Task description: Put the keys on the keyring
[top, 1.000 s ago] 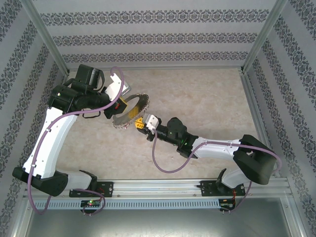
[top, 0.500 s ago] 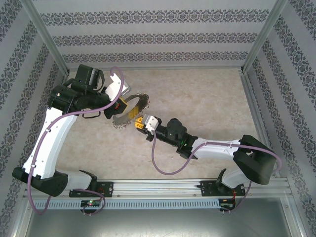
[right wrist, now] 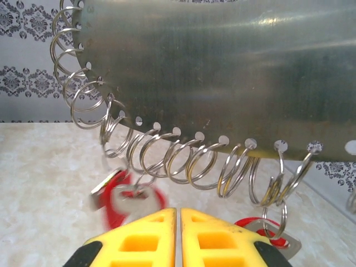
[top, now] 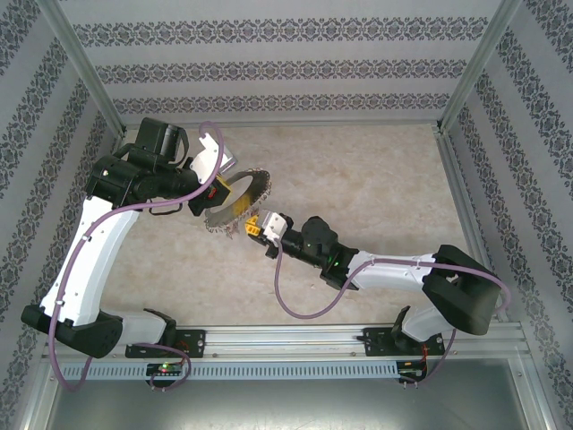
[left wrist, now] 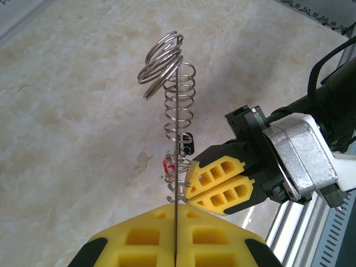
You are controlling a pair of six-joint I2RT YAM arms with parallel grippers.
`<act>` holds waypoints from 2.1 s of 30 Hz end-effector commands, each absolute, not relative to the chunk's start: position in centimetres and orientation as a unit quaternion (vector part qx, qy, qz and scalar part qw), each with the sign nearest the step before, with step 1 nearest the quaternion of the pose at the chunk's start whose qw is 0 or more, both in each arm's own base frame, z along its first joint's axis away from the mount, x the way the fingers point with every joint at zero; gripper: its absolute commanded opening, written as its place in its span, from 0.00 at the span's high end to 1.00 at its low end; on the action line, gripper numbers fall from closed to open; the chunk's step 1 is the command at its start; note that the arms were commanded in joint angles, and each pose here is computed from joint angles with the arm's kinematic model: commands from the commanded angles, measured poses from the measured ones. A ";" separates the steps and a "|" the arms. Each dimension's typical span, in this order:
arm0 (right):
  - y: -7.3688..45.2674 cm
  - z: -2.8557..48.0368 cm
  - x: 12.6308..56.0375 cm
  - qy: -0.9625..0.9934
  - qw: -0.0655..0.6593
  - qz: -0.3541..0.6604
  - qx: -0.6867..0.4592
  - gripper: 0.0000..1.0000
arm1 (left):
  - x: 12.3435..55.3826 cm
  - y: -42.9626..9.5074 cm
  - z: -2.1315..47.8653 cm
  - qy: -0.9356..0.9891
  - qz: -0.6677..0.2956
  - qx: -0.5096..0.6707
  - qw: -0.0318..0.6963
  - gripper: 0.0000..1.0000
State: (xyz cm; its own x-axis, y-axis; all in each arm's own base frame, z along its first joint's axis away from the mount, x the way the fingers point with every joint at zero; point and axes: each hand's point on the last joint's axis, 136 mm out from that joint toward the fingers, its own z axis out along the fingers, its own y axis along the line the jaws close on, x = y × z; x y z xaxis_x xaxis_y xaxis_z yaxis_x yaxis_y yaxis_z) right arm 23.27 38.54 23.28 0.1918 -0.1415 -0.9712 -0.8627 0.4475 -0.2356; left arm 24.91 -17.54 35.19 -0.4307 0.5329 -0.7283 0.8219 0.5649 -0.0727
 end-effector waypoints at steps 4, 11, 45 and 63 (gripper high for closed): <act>38.6 25.5 22.8 0.546 0.658 0.297 -0.426 0.89 | 24.4 -18.3 36.4 0.800 -0.230 0.421 0.361 1.00; 38.5 26.2 23.2 0.541 0.670 0.286 -0.420 0.88 | 24.4 -18.4 36.2 0.800 -0.233 0.421 0.358 1.00; 38.2 23.9 23.8 0.565 0.656 0.258 -0.428 0.83 | 24.3 -18.6 36.6 0.796 -0.232 0.424 0.365 1.00; 38.5 25.9 23.2 0.544 0.668 0.282 -0.423 0.83 | 24.3 -18.6 36.3 0.798 -0.233 0.423 0.361 1.00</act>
